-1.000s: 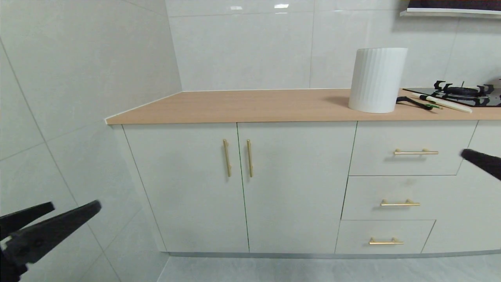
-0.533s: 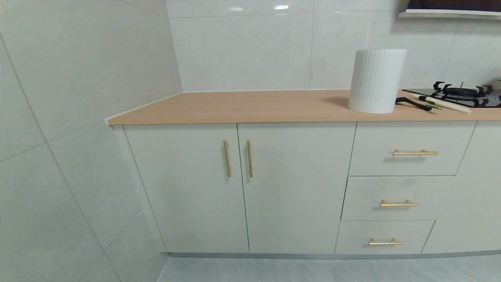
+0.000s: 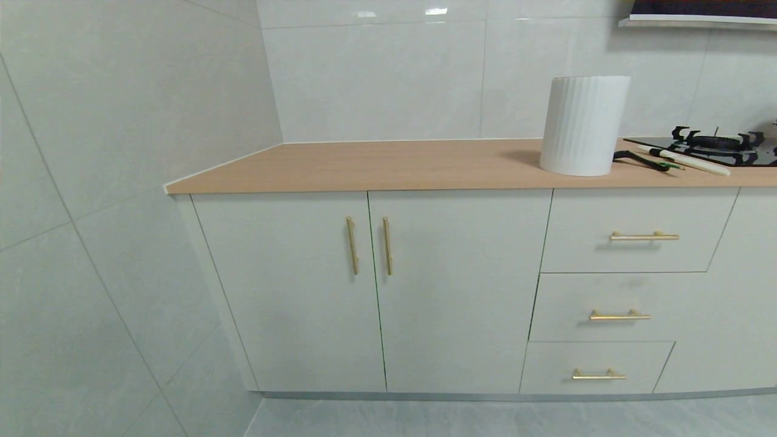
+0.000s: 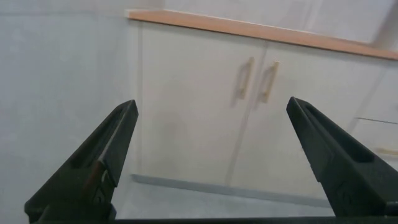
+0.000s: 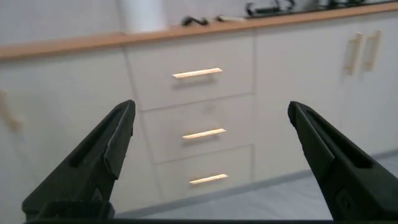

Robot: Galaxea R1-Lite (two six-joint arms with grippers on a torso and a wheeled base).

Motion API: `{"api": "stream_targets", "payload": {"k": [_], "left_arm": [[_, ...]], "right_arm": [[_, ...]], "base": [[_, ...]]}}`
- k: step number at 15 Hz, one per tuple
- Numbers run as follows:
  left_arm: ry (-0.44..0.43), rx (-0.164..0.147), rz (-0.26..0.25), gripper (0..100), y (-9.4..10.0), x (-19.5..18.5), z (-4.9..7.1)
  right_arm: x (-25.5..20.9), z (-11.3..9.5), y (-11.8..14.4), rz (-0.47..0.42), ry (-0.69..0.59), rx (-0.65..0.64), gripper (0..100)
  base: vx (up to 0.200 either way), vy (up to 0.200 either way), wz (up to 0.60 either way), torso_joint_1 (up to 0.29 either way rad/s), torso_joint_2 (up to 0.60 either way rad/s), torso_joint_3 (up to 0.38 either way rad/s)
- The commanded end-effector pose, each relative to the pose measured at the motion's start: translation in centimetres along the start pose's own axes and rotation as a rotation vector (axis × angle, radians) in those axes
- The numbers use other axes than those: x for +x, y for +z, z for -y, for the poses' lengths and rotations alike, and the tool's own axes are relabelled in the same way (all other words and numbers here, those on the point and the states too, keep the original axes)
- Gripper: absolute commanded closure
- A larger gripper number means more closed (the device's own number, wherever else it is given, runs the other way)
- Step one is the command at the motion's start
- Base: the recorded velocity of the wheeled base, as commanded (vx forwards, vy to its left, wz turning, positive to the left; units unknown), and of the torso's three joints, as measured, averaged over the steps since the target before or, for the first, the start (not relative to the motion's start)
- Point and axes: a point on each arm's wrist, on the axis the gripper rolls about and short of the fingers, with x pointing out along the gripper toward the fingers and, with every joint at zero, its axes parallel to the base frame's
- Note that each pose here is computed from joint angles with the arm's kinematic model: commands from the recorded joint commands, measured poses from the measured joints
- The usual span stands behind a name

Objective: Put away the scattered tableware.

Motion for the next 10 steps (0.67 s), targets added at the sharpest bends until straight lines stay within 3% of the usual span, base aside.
{"api": "stream_targets", "payload": {"k": [1,3,4,5,6,7,10], "left_arm": [[0.069,0.066,-0.030,0,-3.0,0.4,-0.1],[0.070,0.090,-0.092,0,-5.6,1.5,-0.3],[0.048,0.118,-0.128,0,-7.1,2.0,-0.4],[0.025,0.137,-0.131,0,-8.2,2.4,-0.5],[0.006,0.128,-0.088,0,-8.2,2.6,-0.4],[-0.016,0.127,-0.081,0,-8.5,2.7,-0.4],[-0.040,0.124,-0.113,0,-8.8,2.7,-0.4]], "right_arm": [[0.2,0.0,-2.6,-0.017,0.010,-0.008,0],[1.0,-0.3,-5.7,-0.090,0.025,-0.032,0],[1.3,-0.4,-6.5,-0.072,0.030,-0.029,0],[1.4,-0.5,-6.7,-0.066,0.059,-0.024,0],[1.3,-0.5,-6.9,-0.086,0.096,-0.026,0],[1.3,-0.6,-6.9,-0.087,0.126,-0.024,0],[1.2,-0.8,-7.5,-0.145,0.212,-0.033,0]], "base": [[0.000,0.000,0.00,0.000,0.00,0.000],[0.000,0.000,0.00,0.000,0.00,0.000],[0.000,0.000,0.00,0.000,0.00,0.000],[0.000,0.000,0.00,0.000,0.00,0.000],[0.000,0.000,0.00,0.000,0.00,0.000],[0.000,0.000,0.00,0.000,0.00,0.000],[0.000,0.000,0.00,0.000,0.00,0.000]]}}
